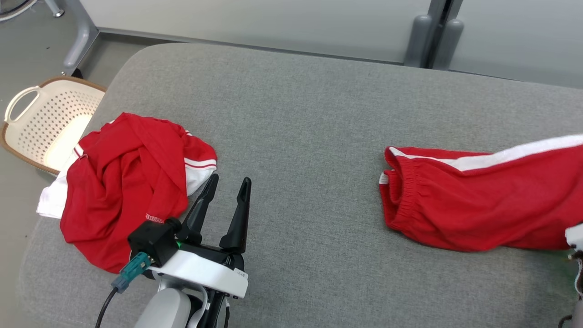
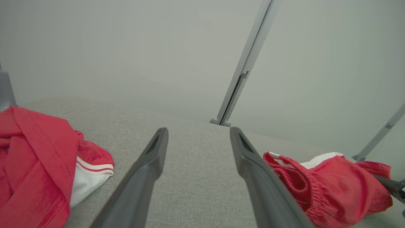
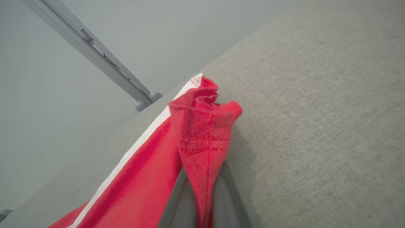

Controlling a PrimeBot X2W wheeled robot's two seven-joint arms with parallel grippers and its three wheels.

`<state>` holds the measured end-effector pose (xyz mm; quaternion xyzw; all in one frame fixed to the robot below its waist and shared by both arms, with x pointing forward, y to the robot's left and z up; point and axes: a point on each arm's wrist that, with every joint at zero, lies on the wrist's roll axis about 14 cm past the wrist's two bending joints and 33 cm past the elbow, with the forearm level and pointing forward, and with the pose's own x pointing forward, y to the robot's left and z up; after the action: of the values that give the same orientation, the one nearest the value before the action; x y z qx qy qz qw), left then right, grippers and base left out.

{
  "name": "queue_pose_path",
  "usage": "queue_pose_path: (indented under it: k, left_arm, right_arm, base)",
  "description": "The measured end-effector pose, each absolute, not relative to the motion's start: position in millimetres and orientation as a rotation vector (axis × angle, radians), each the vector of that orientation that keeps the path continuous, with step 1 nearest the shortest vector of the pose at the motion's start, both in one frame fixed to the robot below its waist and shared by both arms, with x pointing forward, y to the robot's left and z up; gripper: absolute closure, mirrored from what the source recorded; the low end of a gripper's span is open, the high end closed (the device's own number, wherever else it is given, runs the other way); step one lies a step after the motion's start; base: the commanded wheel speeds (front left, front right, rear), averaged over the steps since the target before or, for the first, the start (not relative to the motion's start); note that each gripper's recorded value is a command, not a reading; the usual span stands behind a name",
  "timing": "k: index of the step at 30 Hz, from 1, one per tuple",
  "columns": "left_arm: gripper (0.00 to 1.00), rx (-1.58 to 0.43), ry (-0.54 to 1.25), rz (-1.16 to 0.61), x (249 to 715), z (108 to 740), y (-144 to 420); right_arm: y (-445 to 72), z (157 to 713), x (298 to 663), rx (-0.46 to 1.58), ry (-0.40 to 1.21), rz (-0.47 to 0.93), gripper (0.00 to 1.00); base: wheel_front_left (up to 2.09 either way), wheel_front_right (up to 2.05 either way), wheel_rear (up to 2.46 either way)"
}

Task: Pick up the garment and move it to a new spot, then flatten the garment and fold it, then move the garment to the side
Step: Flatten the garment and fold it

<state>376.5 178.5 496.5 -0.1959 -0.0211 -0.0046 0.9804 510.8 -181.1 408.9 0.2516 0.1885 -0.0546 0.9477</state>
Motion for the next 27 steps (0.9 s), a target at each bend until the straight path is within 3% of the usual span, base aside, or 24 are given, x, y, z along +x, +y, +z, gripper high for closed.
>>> queue_pose_path:
  k: [7,13,21,24,27]
  left_arm:
    - [0.0,-0.396,-0.064,-0.052,374,505,166]
    - [0.0,-0.389,-0.066,-0.082,375,507,158]
    - [0.0,-0.381,-0.072,-0.066,368,508,163]
    - [0.0,-0.381,-0.08,-0.05,363,509,169]
    - [0.0,-0.381,-0.08,-0.043,360,509,170]
  right_arm:
    - [-244,404,462,0.513,0.347,-0.297,1.0]
    - [-245,423,465,0.482,0.269,-0.28,1.0]
    - [-169,466,488,0.49,0.163,-0.027,1.0]
    - [-120,478,477,0.475,0.15,0.136,1.0]
    - [-101,482,469,0.476,0.149,0.198,1.0]
  base:
    - [0.0,0.0,0.0]
    - [0.0,0.0,0.0]
    - [0.0,0.0,0.0]
    - [0.0,0.0,0.0]
    - [0.0,0.0,0.0]
